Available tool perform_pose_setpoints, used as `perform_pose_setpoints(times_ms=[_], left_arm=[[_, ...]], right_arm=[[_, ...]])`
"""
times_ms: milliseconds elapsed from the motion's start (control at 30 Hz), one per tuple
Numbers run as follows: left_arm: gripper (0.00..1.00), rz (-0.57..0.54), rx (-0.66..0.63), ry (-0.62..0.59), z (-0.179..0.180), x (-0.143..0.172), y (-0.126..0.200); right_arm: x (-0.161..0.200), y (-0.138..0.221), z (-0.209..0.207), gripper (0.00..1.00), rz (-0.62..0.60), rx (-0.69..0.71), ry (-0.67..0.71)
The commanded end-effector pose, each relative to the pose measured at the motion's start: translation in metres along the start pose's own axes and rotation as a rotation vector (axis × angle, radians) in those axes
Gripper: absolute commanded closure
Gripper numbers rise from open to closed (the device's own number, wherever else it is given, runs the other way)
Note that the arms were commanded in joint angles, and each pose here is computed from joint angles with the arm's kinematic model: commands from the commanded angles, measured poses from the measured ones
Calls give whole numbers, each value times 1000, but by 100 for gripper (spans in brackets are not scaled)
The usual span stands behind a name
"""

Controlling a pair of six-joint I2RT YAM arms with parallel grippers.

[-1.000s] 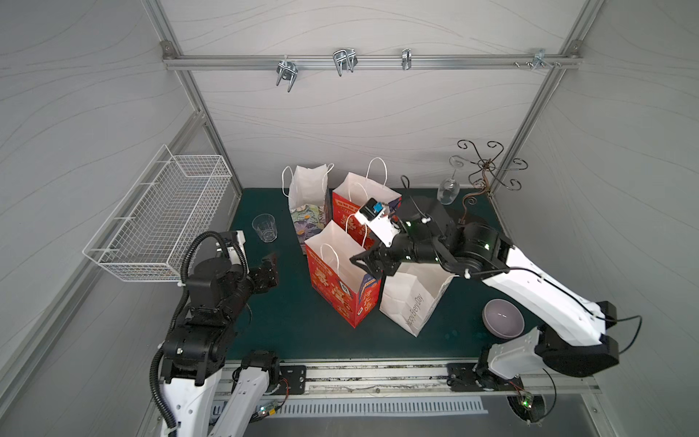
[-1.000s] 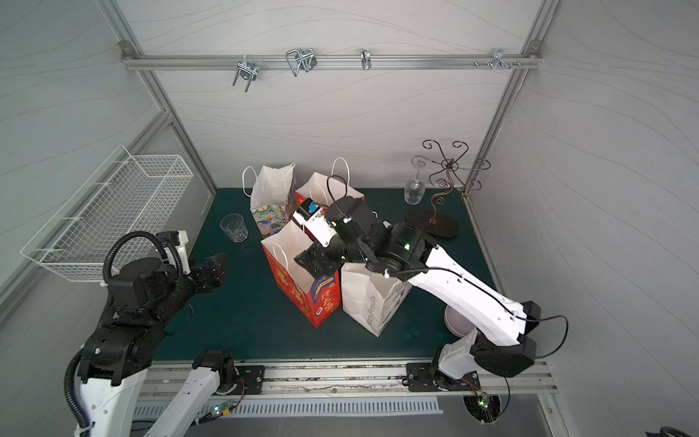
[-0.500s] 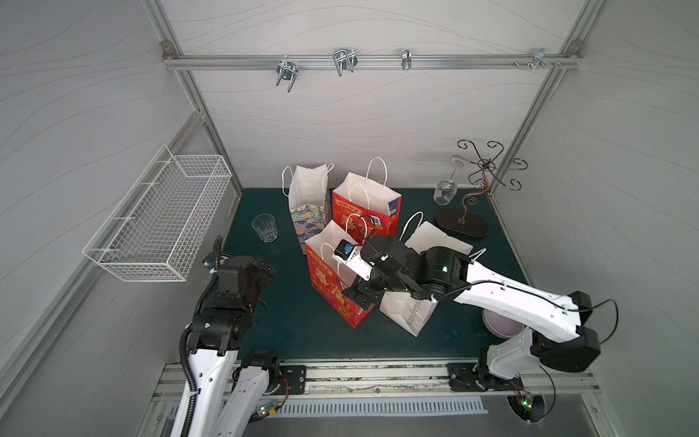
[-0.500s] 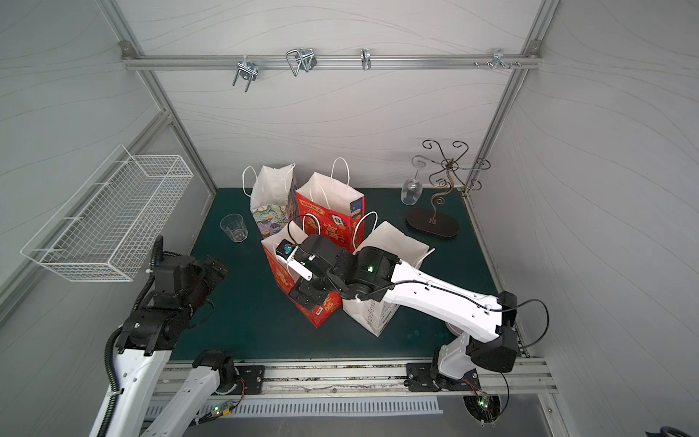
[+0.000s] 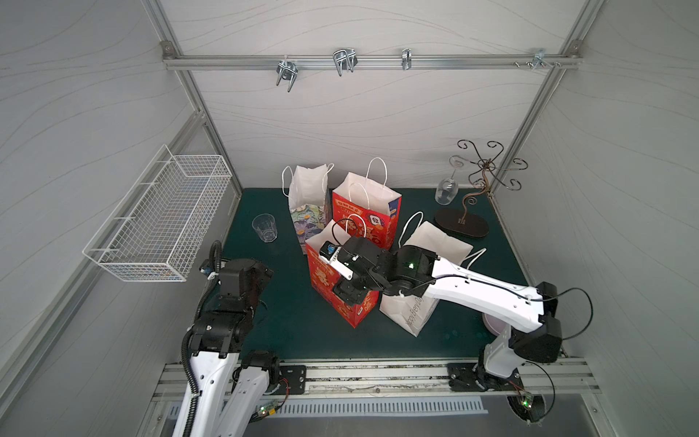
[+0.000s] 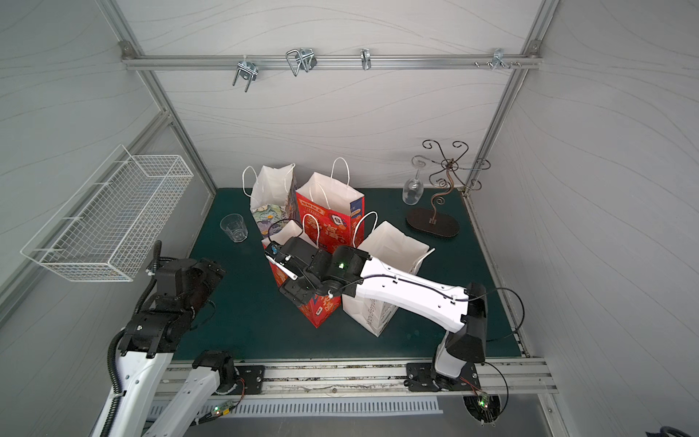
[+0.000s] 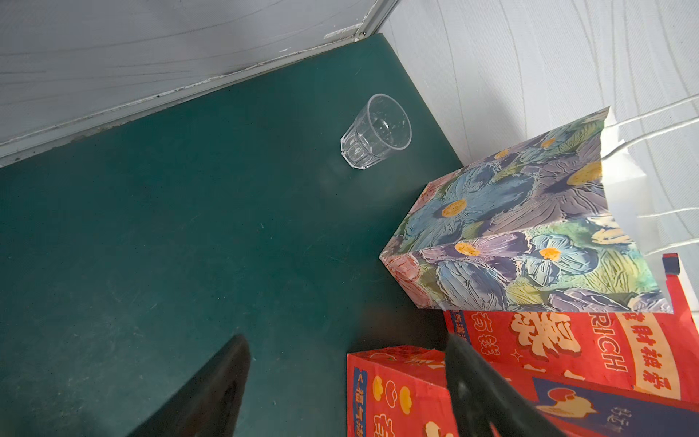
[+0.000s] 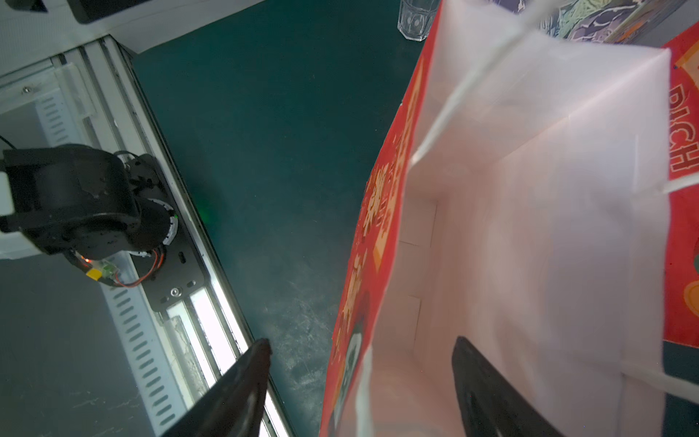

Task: Put away the paper bag
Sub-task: Adjust the paper bag at the center of the board.

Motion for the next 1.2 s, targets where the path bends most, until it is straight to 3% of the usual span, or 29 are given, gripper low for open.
perform_pose_setpoints(times_ms=[0, 300, 433, 633, 767, 967, 1167], left_arm=[[18, -58, 11, 11, -3, -10, 2], [17, -113, 17, -110, -3, -17, 9], [16, -210, 93, -301, -11, -28, 23], [12, -324, 305, -648, -31, -25, 48], [11, -333, 429, -802, -37, -12, 61], [8, -320, 444, -968, -26, -3, 83], [8, -345, 413, -945, -19, -7, 94]], right_arm=[[-5, -1, -1, 36, 1, 19, -23], [-5, 0, -5, 68, 24, -48, -9], [-9, 8, -7, 85, 7, -152, 47], [-6, 15, -3, 100, -11, -226, 252], [-5, 21, 3, 100, -17, -307, 347], [-6, 27, -1, 100, -31, -418, 370], [-5, 20, -6, 100, -23, -395, 406]])
Point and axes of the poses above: each gripper's point midway between its finger pads, its own y axis back along the fingers, its own z axis along the line the jaws close on, x = y × z, the point moved 5 cm from there along y, back along the fingers, and after that the axes turned 12 degrees about -y, right-handed, at the moved point
